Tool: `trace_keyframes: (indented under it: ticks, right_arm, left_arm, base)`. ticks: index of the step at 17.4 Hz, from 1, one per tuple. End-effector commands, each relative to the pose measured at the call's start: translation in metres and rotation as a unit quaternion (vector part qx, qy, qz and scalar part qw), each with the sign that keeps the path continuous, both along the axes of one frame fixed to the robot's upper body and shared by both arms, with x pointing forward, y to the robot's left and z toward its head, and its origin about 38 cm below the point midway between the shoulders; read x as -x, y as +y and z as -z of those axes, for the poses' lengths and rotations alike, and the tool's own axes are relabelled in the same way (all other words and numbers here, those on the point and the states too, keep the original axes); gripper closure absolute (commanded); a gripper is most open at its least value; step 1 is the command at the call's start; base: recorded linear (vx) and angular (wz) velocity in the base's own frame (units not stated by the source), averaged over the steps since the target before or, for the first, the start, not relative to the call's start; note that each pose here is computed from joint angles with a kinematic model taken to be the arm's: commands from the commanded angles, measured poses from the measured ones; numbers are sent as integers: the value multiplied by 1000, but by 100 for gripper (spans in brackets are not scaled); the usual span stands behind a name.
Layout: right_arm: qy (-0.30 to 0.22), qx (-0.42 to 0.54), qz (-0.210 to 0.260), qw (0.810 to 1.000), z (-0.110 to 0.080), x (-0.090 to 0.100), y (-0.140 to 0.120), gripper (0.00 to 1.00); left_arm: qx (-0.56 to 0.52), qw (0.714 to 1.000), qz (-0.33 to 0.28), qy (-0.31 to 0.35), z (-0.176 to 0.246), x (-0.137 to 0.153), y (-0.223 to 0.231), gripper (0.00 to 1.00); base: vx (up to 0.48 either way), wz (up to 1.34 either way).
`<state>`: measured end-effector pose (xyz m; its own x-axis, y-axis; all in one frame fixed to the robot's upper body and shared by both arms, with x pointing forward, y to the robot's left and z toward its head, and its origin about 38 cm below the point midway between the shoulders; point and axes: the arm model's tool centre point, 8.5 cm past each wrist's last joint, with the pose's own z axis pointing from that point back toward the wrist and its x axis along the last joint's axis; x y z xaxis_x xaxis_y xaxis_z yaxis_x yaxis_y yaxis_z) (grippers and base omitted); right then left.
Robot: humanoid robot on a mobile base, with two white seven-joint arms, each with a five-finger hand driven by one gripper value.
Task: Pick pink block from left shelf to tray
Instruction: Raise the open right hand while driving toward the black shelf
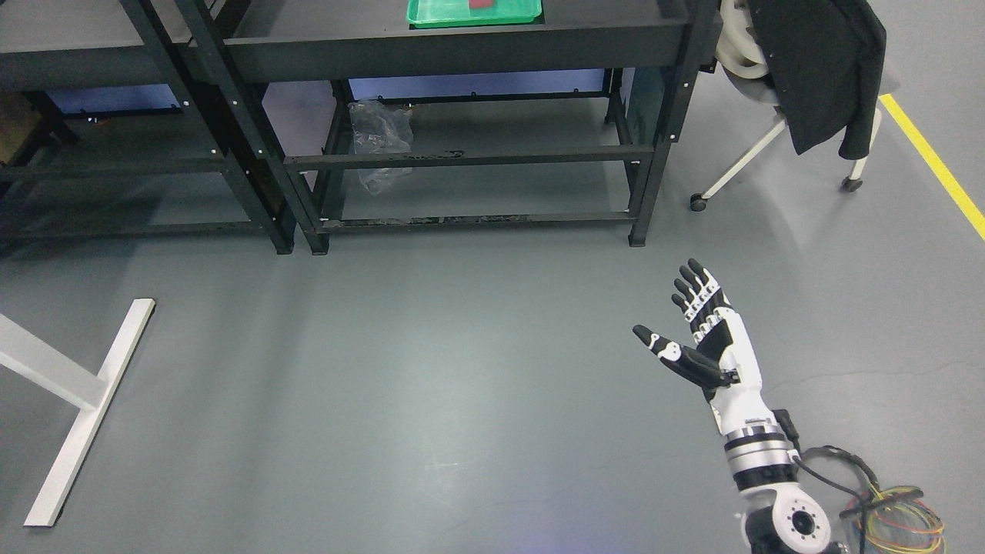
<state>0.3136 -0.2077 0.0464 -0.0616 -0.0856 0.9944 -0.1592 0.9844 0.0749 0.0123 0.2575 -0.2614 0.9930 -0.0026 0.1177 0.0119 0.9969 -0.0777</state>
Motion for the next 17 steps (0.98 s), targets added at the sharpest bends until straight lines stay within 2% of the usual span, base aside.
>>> trace_keyframes:
  ticks: [1, 14, 15, 17]
  right_arm:
    - [-2, 8, -1, 1000, 0, 0, -5, 1]
    - [1, 14, 2, 1000, 0, 0, -5, 0]
    - [-8, 46, 2, 999, -2, -3, -4, 1]
    - [-44, 200, 16, 979, -11, -11, -3, 1]
  left_arm:
    - [-8, 1000, 0, 1, -1, 7, 11, 0]
    - [-8, 1000, 0, 1, -1, 7, 11, 0]
    - [-8, 1000, 0, 1, -1, 7, 11, 0]
    - [-8, 1000, 0, 1, -1, 7, 11, 0]
  base:
    - [0, 0]
    - [0, 0]
    - [0, 0]
    - [6, 0]
